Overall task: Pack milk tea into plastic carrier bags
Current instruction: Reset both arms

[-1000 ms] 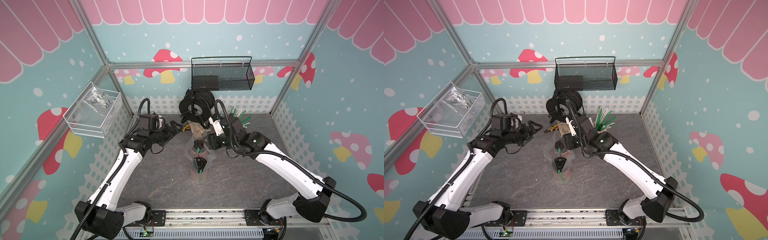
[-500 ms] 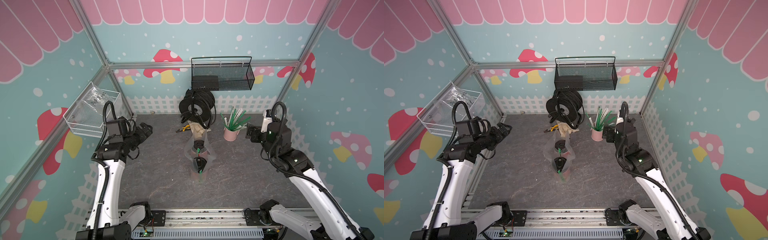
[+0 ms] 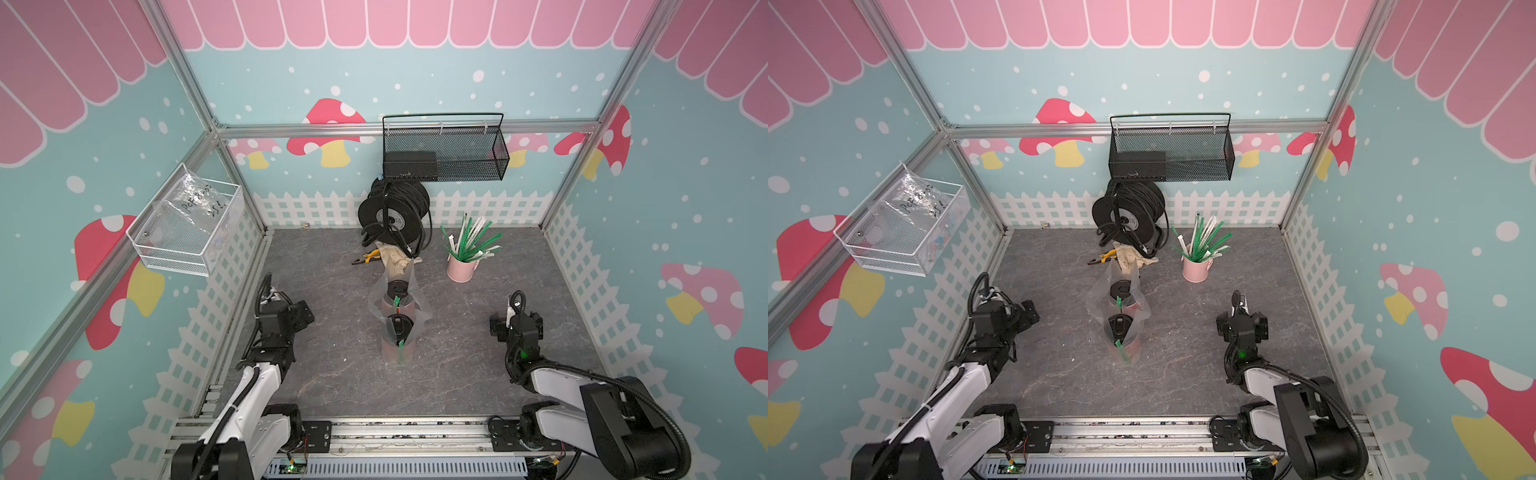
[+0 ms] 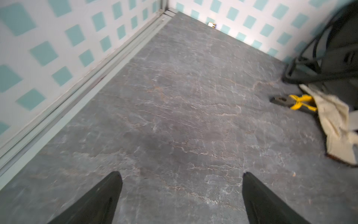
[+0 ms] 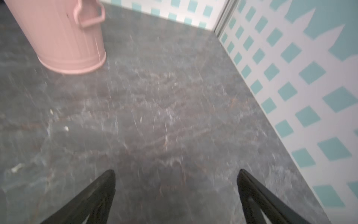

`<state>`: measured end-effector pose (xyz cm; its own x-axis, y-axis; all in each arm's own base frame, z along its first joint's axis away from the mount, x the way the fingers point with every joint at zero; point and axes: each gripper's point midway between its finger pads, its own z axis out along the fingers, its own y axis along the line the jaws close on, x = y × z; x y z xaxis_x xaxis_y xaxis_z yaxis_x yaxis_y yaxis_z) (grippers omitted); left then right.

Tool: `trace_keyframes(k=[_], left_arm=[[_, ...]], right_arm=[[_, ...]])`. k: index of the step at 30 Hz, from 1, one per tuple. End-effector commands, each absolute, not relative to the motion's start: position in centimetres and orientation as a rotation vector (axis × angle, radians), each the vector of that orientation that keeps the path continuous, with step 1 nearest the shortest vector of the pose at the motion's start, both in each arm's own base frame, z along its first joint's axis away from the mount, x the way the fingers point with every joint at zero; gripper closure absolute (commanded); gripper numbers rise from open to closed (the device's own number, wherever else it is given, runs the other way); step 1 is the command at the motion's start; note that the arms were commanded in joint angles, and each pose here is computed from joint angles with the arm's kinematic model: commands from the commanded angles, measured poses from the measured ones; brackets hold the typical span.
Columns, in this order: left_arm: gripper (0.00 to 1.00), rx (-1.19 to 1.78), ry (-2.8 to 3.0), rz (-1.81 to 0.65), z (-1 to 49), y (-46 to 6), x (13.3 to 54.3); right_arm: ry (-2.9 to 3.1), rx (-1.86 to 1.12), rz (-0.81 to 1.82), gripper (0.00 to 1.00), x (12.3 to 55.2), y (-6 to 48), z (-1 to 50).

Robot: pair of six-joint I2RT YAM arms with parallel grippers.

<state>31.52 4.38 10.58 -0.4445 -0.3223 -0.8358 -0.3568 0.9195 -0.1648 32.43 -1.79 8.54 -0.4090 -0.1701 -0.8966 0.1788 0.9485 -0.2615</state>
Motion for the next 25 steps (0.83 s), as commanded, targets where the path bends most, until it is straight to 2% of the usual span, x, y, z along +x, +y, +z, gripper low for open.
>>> trace_keyframes(k=[1, 7, 10, 12, 25], left_arm=[[0.00, -0.390, 1.879, 0.181, 13.3, 5.6, 34.9], [0.00, -0.304, 1.759, 0.022, 13.3, 4.4, 38.2], [0.01, -0.107, 1.741, -0.008, 12.6, 1.0, 39.9], [0.01, -0.152, 1.842, 0.027, 11.3, 1.7, 40.2], [0.01, -0.171, 1.844, 0.043, 11.4, 1.9, 40.3]], right_arm=[[1.659, 0.019, -0.345, 0.00, 35.5, -1.9, 15.3], [1.653, -0.041, -0.208, 0.01, 36.1, -1.7, 13.5], [1.599, 0.020, -0.247, 0.00, 35.3, -2.8, 14.1], [1.616, 0.112, -0.276, 0.00, 35.6, -4.2, 14.0], [1.643, 0.030, -0.251, 0.00, 36.6, -3.0, 13.6]])
